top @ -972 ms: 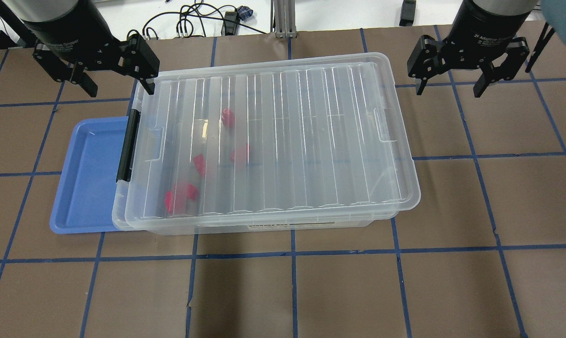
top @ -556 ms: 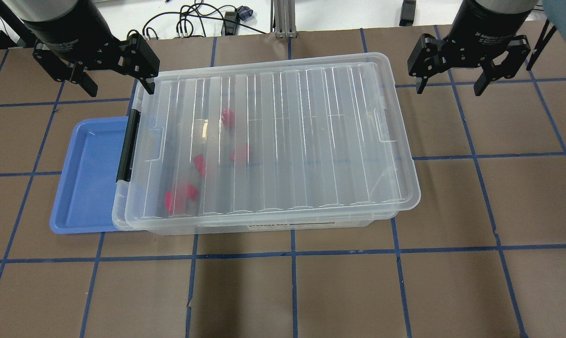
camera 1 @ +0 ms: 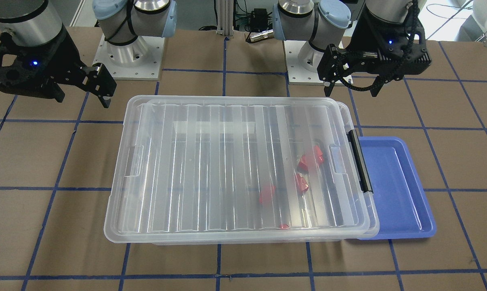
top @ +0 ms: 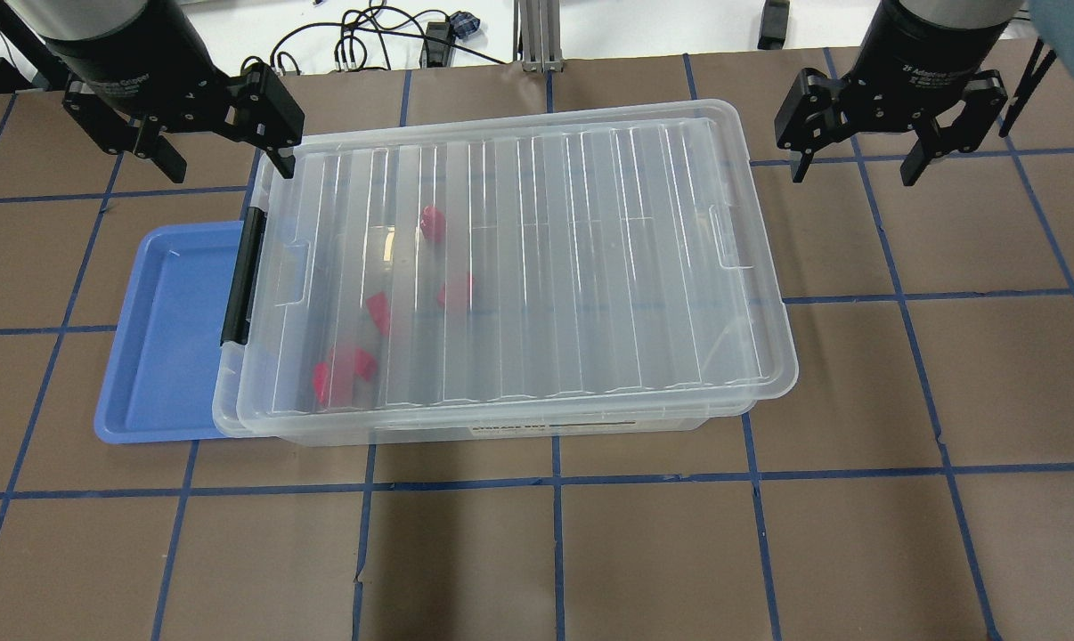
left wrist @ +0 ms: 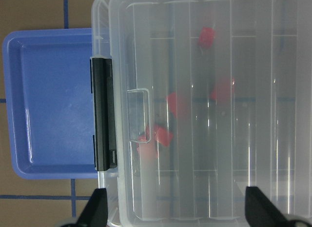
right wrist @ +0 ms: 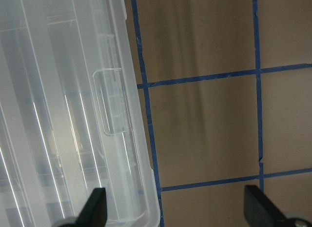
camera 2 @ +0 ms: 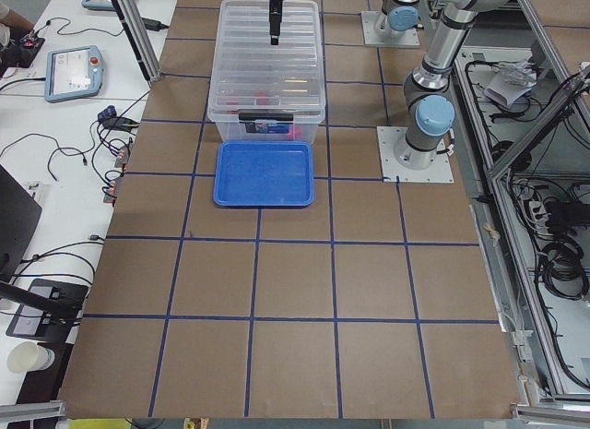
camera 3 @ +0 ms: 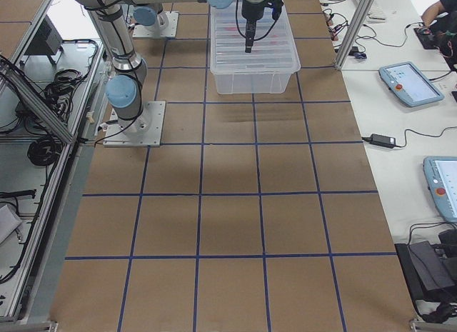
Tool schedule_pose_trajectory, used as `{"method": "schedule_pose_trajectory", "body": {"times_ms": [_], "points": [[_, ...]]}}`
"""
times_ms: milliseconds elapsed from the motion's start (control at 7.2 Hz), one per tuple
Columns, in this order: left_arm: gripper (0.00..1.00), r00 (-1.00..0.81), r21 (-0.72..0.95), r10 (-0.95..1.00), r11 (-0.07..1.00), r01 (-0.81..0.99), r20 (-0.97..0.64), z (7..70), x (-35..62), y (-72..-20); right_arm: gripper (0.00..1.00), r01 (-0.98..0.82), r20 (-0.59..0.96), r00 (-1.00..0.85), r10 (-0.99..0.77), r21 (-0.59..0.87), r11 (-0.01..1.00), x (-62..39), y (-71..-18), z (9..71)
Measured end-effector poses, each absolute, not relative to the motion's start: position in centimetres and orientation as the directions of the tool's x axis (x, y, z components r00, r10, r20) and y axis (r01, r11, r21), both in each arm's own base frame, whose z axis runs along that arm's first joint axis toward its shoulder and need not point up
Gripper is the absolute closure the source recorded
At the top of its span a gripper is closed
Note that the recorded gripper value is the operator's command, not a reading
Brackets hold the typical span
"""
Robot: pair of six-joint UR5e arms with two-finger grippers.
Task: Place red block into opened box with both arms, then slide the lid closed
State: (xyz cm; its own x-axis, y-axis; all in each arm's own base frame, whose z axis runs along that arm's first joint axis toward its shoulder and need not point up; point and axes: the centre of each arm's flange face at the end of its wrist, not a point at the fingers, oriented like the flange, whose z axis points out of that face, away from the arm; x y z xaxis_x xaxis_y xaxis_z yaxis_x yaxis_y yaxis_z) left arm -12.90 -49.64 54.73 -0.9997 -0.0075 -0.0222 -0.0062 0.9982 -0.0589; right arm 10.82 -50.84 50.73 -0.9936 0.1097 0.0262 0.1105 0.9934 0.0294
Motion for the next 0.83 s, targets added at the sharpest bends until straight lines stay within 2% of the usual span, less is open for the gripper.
{"method": "schedule_pose_trajectory", "body": {"times_ms": [833], "points": [[0.0,-1.0,-0.06,-0.005,0.998,-0.004,-0.023,54.79,-12.96,-49.55,0.0,0.114,0.019,-0.993,0.114,0.006,0.993,11.23,-50.74,51.46]]}}
